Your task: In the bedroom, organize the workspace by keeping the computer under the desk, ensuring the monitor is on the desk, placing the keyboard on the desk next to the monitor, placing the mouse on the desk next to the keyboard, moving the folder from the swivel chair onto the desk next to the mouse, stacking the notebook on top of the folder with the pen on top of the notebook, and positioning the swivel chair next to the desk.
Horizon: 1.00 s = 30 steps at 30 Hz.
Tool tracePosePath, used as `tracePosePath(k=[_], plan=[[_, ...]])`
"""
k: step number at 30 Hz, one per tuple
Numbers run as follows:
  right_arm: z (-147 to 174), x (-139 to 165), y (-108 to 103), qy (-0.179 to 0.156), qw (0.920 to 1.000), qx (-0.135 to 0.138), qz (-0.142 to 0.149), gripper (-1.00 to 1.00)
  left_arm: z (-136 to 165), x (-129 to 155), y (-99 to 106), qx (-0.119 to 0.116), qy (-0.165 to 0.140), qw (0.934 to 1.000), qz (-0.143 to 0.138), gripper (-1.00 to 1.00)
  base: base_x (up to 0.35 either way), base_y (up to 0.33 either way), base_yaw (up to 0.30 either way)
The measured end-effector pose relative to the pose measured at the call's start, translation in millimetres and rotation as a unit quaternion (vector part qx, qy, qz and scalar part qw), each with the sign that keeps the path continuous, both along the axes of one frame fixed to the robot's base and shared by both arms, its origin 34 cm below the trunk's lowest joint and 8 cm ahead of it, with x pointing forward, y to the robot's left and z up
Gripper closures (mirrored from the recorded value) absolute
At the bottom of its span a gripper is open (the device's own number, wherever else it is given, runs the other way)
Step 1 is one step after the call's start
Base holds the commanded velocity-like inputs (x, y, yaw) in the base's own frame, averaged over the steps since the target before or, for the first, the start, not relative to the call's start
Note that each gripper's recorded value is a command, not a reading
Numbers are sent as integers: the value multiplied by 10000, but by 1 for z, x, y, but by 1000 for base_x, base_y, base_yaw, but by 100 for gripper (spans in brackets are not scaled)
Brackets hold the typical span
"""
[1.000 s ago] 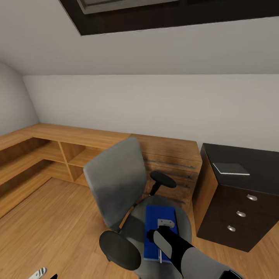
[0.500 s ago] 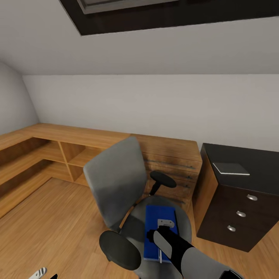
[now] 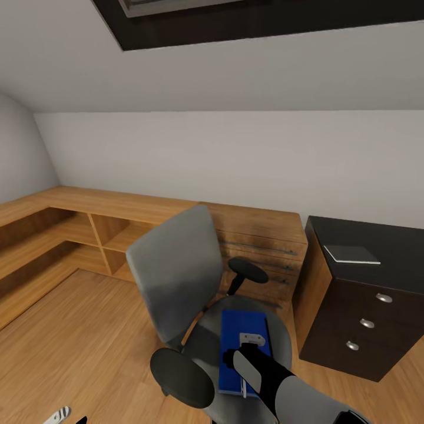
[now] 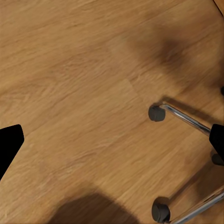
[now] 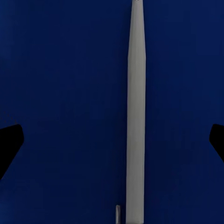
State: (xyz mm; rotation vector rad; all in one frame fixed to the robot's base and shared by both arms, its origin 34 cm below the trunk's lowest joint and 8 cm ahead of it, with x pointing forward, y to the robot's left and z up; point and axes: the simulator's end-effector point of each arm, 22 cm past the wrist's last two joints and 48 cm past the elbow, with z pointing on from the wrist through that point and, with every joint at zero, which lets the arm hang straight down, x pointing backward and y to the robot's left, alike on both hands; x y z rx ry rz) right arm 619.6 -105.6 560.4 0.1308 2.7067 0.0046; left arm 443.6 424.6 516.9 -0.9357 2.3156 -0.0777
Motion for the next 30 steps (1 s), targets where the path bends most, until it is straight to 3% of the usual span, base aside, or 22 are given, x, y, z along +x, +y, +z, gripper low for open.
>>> tracePosePath(k=[30], plan=[[0, 0, -1, -5, 10000, -10, -4, -100, 0, 0, 0, -2, -1, 10000, 4, -100, 0, 0, 0]])
